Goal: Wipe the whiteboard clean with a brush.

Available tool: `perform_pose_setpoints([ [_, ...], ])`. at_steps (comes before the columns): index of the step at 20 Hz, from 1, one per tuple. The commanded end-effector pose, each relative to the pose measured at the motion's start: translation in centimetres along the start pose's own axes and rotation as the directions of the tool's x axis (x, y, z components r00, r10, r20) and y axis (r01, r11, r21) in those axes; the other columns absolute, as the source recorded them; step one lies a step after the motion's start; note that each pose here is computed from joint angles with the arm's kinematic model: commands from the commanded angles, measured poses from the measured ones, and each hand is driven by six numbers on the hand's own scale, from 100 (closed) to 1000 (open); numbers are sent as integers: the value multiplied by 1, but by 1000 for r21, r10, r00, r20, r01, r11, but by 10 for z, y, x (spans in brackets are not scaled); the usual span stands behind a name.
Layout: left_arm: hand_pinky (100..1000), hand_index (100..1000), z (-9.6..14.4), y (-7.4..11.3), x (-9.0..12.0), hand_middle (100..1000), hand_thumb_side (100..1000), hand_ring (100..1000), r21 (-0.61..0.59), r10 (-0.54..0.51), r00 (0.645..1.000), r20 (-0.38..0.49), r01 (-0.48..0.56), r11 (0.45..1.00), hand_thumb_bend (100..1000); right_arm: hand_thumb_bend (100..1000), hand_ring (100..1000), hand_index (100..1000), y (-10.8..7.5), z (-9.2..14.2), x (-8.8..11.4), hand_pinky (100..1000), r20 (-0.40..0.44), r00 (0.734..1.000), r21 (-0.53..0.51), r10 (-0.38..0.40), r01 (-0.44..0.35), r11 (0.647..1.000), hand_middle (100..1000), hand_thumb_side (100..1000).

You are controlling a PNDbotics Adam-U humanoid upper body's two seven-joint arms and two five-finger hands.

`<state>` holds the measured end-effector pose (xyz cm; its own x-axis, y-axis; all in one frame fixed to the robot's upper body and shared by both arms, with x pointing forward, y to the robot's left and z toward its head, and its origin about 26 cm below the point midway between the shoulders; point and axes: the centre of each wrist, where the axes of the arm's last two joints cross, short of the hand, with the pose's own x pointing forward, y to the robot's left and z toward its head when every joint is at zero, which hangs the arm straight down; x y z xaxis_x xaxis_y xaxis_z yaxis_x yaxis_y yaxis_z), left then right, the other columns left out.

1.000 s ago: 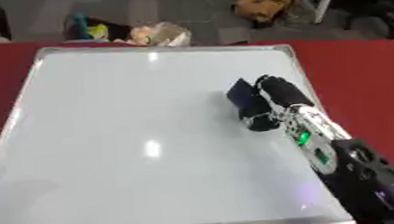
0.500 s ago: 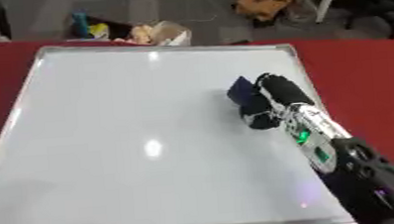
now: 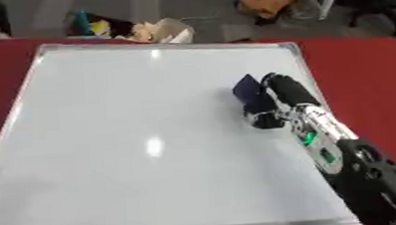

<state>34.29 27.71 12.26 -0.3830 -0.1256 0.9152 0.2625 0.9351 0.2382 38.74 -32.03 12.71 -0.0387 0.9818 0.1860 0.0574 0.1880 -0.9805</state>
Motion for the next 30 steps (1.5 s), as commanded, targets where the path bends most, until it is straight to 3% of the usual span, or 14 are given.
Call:
perform_pose_setpoints([
  [1, 476, 655, -4, 5, 11, 556, 920, 543, -11, -32, 999, 30, 33, 999, 704, 100, 635, 355, 2, 3, -11, 659, -31, 999, 23, 20, -19, 1000, 581, 227],
  [20, 476, 655, -6, 4, 13, 556, 919, 543, -19, -36, 999, 39, 37, 999, 707, 100, 689, 382, 6, 3, -14, 678, -41, 999, 34, 20, -19, 999, 646, 272],
  [24, 476, 655, -6, 4, 13, 556, 919, 543, -22, -37, 999, 38, 38, 999, 708, 100, 687, 391, 4, 2, -12, 679, -26, 999, 38, 19, -18, 999, 641, 389],
  [25, 477, 655, -6, 4, 13, 556, 919, 543, -23, -37, 999, 37, 38, 999, 708, 100, 687, 391, 4, 2, -12, 679, -23, 1000, 37, 18, -17, 999, 640, 491],
  [30, 477, 655, -6, 4, 13, 555, 918, 543, -22, -36, 999, 35, 37, 999, 710, 100, 686, 388, 3, 3, -11, 678, -8, 1000, 36, 13, -12, 999, 636, 545],
])
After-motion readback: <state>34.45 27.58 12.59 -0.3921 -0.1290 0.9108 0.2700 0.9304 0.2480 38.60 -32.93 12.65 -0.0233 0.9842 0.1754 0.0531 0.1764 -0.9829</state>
